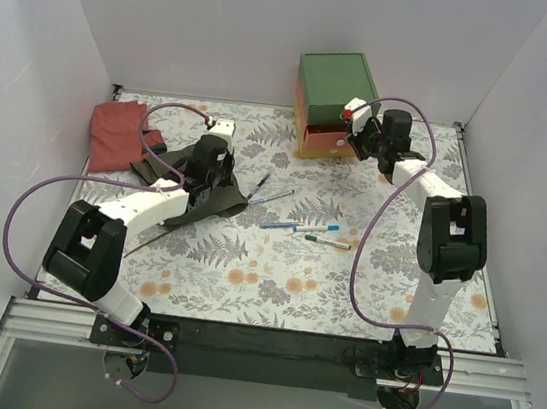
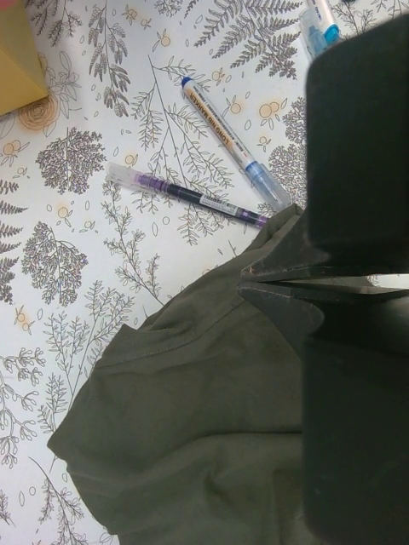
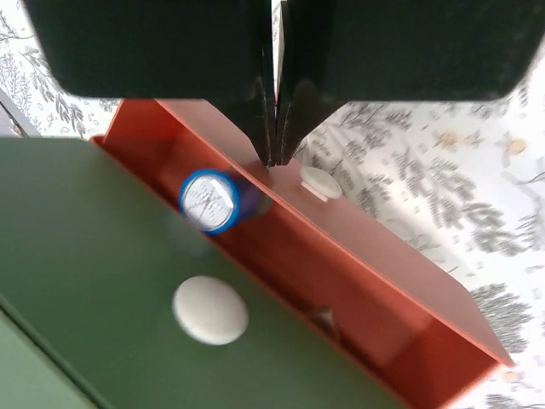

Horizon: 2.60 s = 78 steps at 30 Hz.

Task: Sort the stationery into containers
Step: Close the drawer in the storage box, then open the drawer in the storage box.

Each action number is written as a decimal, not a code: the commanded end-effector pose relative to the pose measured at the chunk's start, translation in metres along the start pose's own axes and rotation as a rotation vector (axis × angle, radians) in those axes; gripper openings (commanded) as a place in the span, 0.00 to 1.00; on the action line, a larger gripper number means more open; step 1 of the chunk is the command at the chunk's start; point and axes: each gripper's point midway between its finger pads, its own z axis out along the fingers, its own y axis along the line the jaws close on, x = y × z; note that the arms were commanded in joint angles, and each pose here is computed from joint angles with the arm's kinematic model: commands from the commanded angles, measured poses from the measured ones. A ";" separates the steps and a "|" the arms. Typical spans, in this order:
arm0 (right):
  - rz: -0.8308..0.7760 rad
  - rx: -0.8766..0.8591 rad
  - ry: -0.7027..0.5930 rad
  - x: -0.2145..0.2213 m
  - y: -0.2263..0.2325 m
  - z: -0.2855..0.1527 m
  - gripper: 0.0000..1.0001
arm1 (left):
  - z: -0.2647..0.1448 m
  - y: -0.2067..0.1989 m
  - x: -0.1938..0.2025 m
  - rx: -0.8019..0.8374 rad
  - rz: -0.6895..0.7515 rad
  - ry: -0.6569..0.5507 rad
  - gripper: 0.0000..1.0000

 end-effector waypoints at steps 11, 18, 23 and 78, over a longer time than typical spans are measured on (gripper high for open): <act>0.009 0.206 -0.133 -0.049 -0.063 0.022 0.01 | -0.002 -0.003 -0.005 0.019 0.019 -0.009 0.00; 0.046 0.229 -0.146 -0.062 -0.060 -0.007 0.01 | -0.001 -0.008 -0.014 0.043 0.022 -0.040 0.00; 0.189 0.200 -0.173 -0.069 -0.039 -0.034 0.53 | -0.001 -0.020 -0.012 0.112 0.041 -0.028 0.55; -0.159 -0.308 0.077 -0.021 0.012 -0.007 0.25 | -0.005 -0.022 0.007 0.151 0.047 -0.014 0.64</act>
